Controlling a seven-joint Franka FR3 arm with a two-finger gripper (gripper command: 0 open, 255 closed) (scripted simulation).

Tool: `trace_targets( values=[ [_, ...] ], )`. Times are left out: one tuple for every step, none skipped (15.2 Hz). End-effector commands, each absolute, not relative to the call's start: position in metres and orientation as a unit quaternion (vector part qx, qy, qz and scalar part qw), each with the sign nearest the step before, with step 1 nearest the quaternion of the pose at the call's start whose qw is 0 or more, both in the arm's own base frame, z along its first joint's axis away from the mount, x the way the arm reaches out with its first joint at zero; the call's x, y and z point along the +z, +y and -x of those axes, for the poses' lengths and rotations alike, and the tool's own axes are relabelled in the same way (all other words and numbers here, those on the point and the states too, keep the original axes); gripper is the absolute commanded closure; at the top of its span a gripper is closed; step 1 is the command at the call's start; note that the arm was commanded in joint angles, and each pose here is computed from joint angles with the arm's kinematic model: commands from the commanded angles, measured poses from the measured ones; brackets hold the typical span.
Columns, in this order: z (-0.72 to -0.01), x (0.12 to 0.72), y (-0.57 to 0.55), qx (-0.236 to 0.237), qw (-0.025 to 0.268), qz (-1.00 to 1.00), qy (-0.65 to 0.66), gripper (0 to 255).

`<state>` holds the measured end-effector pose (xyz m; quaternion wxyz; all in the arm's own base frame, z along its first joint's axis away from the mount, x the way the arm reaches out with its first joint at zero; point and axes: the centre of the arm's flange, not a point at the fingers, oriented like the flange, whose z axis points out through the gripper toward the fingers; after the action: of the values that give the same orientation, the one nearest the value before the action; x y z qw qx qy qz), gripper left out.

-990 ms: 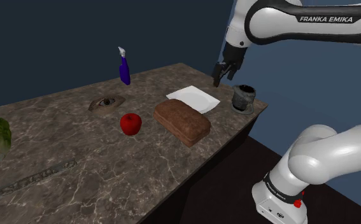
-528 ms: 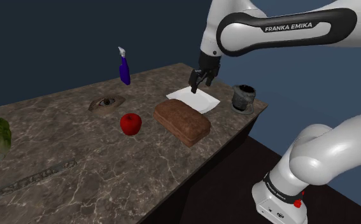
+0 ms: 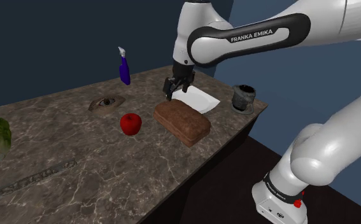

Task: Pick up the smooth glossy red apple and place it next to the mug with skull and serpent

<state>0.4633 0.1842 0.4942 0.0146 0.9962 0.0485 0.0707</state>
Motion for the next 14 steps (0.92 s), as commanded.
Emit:
trace_targets(
  values=[
    [-0.475,0.482,0.204,0.073,0.01,-0.996,0.055,0],
    [-0.481,0.477,0.214,0.074,0.008,-0.996,0.058,0],
    [-0.487,0.473,0.224,0.075,0.006,-0.995,0.061,0],
    [-0.493,0.468,0.234,0.076,0.005,-0.995,0.064,0],
    [-0.499,0.464,0.244,0.077,0.003,-0.995,0.067,0],
    [-0.505,0.459,0.254,0.078,0.001,-0.995,0.07,0],
    [-0.511,0.455,0.264,0.079,-0.001,-0.994,0.073,0],
    [-0.517,0.451,0.275,0.08,-0.003,-0.994,0.076,0],
    [-0.523,0.447,0.285,0.081,-0.005,-0.994,0.079,0],
    [-0.528,0.442,0.295,0.082,-0.007,-0.993,0.082,0],
    [-0.534,0.438,0.306,0.083,-0.009,-0.993,0.085,0],
    [-0.539,0.434,0.316,0.084,-0.011,-0.993,0.088,0],
    [-0.545,0.43,0.327,0.085,-0.012,-0.992,0.091,0],
    [-0.55,0.426,0.337,0.086,-0.014,-0.992,0.094,0]
  ],
)
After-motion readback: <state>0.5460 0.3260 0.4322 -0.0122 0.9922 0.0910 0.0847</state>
